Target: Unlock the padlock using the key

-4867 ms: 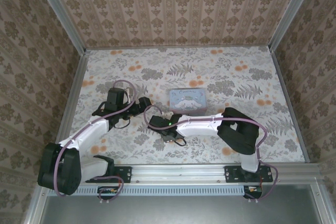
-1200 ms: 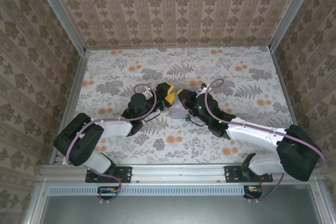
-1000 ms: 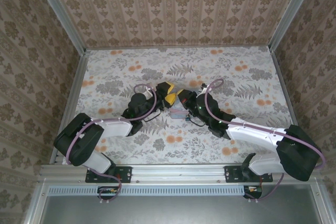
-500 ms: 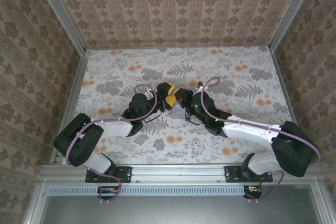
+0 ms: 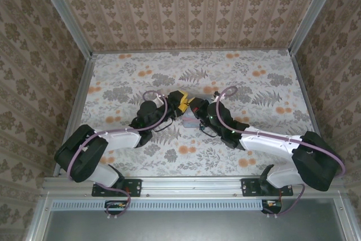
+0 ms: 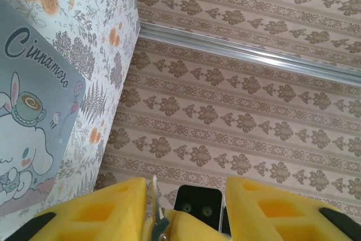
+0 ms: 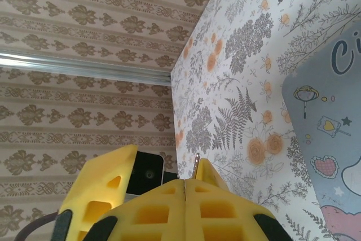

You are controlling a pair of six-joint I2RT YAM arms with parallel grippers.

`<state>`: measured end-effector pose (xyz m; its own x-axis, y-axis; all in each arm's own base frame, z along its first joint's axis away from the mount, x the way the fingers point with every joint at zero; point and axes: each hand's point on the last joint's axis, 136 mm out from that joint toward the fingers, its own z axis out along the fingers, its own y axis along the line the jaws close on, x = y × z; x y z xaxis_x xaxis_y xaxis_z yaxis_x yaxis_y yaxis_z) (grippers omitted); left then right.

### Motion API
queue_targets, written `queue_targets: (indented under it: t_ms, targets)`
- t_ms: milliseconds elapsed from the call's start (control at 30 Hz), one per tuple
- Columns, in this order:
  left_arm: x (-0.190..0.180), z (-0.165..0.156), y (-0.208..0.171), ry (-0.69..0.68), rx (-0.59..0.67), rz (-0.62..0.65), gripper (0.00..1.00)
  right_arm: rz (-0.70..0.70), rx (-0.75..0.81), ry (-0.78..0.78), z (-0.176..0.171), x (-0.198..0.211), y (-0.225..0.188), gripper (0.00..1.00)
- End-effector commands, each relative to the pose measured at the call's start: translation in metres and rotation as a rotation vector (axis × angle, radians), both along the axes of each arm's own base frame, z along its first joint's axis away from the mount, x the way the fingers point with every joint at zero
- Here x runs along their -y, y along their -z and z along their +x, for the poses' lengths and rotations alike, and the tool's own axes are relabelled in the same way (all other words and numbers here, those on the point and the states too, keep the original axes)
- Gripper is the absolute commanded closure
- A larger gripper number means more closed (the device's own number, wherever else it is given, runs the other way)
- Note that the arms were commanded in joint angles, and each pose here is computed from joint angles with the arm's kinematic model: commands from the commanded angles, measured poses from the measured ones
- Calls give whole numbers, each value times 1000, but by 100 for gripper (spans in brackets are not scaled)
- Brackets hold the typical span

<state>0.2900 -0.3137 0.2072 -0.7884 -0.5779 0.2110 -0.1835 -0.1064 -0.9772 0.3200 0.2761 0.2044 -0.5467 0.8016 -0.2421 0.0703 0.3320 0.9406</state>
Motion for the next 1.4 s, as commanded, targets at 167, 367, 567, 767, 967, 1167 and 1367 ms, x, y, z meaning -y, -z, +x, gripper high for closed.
queue_targets:
  t_ms: [167,367,567,767,967,1167,1367]
  targets:
    - [-3,-2,-2,-11,29,19,65,-3,-2,40,1,10,2,100]
    - [-3,-3,0,-10,28,24,73,-2,-4,38,1,10,4,100]
    - [-2,-2,1,-8,27,26,77,-3,-4,40,2,9,4,100]
    - [-1,-3,2,-4,26,29,85,-2,-7,46,4,10,5,100]
    - [-1,-3,3,-5,25,33,93,5,-9,46,6,8,6,100]
    - [-1,-2,3,-3,31,40,100,4,-13,46,5,9,8,100]
    - [0,-1,9,2,69,89,100,-32,-44,63,-4,30,22,51]
